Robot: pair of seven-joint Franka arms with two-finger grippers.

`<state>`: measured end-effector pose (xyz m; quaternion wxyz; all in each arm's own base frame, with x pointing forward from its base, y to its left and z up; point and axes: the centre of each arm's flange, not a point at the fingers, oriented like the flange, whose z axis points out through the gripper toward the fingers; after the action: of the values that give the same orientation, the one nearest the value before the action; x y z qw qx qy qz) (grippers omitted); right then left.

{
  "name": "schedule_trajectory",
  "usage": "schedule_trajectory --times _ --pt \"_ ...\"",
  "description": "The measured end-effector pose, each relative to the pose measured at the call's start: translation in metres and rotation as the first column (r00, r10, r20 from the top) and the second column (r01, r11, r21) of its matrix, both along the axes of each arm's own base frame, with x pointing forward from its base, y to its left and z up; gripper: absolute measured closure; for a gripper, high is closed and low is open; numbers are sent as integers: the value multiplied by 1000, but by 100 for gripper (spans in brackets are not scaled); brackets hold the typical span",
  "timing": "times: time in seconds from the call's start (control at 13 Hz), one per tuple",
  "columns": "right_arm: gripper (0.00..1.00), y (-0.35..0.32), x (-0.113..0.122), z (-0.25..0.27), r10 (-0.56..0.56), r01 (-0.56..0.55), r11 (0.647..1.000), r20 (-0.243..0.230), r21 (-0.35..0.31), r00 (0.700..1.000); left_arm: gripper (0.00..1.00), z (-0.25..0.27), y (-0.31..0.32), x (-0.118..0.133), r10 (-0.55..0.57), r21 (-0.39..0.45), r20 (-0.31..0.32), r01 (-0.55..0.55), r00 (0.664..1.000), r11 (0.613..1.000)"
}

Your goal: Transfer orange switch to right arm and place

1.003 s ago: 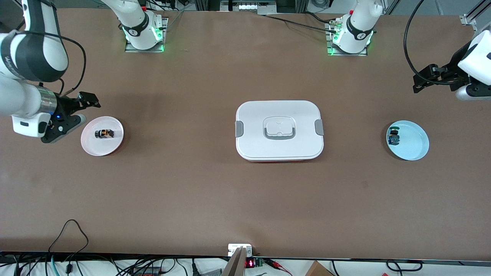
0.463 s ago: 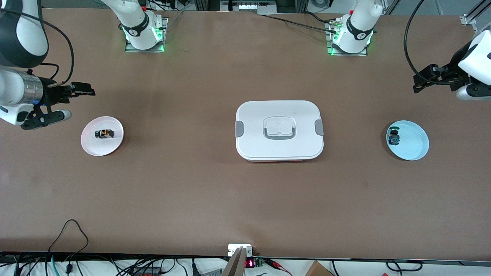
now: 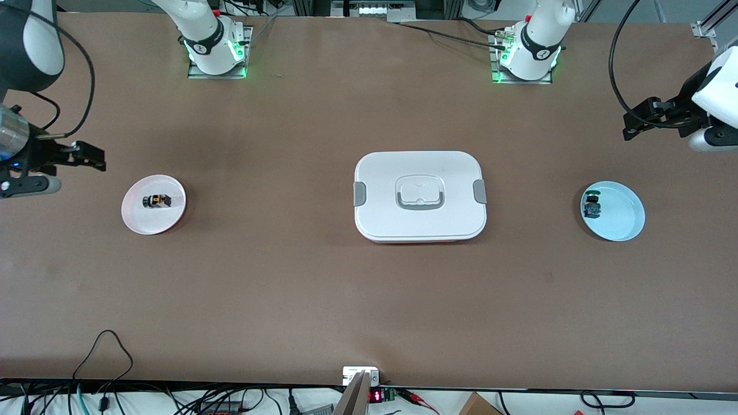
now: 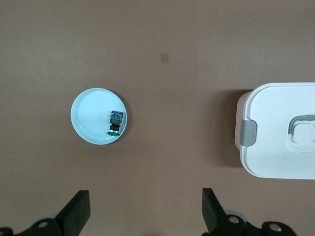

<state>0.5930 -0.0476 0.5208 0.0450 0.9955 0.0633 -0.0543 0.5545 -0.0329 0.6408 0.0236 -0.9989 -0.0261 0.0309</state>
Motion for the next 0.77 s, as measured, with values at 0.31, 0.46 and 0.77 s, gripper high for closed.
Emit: schedule_trajectory --times 0.31,0.46,0.77 --pt "0 15 -7 7 -99 100 992 -22 71 995 0 0 -1 0 0 -9 -1 0 1000 1000" --pt "0 30 -14 18 -87 87 993 -9 75 996 0 0 -1 0 0 -11 -1 0 1000 1000" --pt "0 13 -63 17 -124 119 988 48 95 991 0 0 -1 0 0 -12 -1 0 1000 1000"
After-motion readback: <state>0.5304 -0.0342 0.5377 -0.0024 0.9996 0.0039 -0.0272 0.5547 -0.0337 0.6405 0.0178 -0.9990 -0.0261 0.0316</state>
